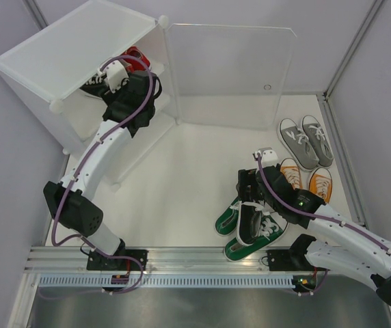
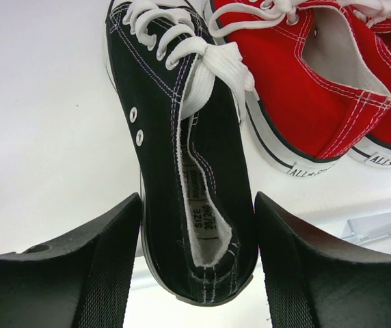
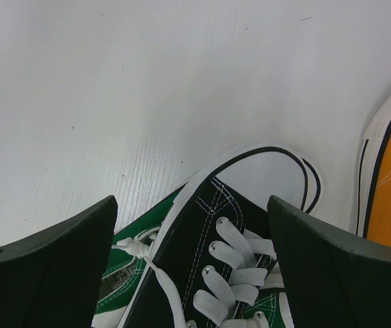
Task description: Place and organize the shoes in the shoe cabinet
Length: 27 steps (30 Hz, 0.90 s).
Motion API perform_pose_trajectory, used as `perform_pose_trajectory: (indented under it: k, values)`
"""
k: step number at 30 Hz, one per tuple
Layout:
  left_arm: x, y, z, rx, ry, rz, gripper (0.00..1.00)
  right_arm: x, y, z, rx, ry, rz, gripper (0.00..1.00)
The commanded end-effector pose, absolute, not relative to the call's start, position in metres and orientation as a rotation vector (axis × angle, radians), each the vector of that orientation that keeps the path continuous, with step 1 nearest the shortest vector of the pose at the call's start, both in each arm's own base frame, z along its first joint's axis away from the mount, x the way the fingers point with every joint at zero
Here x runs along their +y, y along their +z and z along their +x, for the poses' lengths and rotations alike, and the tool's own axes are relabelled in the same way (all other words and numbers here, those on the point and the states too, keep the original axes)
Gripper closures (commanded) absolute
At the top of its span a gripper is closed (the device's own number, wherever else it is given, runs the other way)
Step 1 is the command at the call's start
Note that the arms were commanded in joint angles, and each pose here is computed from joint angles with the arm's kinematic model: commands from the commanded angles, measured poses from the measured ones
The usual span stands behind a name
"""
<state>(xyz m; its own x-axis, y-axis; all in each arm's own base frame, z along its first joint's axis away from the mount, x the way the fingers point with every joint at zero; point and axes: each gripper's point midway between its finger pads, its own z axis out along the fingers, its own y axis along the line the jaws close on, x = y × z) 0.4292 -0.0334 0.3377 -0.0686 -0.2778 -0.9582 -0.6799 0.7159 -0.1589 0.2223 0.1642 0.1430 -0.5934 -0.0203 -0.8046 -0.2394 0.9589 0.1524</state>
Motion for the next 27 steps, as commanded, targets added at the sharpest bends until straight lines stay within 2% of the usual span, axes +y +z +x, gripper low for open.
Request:
perform_pose_trajectory:
  k: [1, 6, 7, 10, 17, 27]
  values:
    - [-0.017, 0.330, 0.416, 1.683, 0.489, -0.809, 0.53, 0.169, 0.153, 0.226, 2.150, 0.341, -0.179, 0.06]
    - [-0.010, 0.346, 0.418, 1.638, 0.551, -0.811, 0.73, 0.169, 0.155, 0.226, 2.145, 0.345, -0.174, 0.06]
    - [-0.008, 0.350, 0.418, 1.630, 0.556, -0.815, 0.81, 0.169, 0.155, 0.226, 2.144, 0.346, -0.173, 0.07]
    - [-0.006, 0.355, 0.425, 1.637, 0.541, -0.810, 0.91, 0.169, 0.155, 0.226, 2.142, 0.345, -0.172, 0.07]
    - [-0.003, 0.360, 0.438, 1.625, 0.531, -0.796, 0.97, 0.168, 0.154, 0.226, 2.144, 0.340, -0.171, 0.07]
    - [0.007, 0.364, 0.455, 1.595, 0.530, -0.791, 0.96, 0.168, 0.152, 0.227, 2.151, 0.333, -0.173, 0.07]
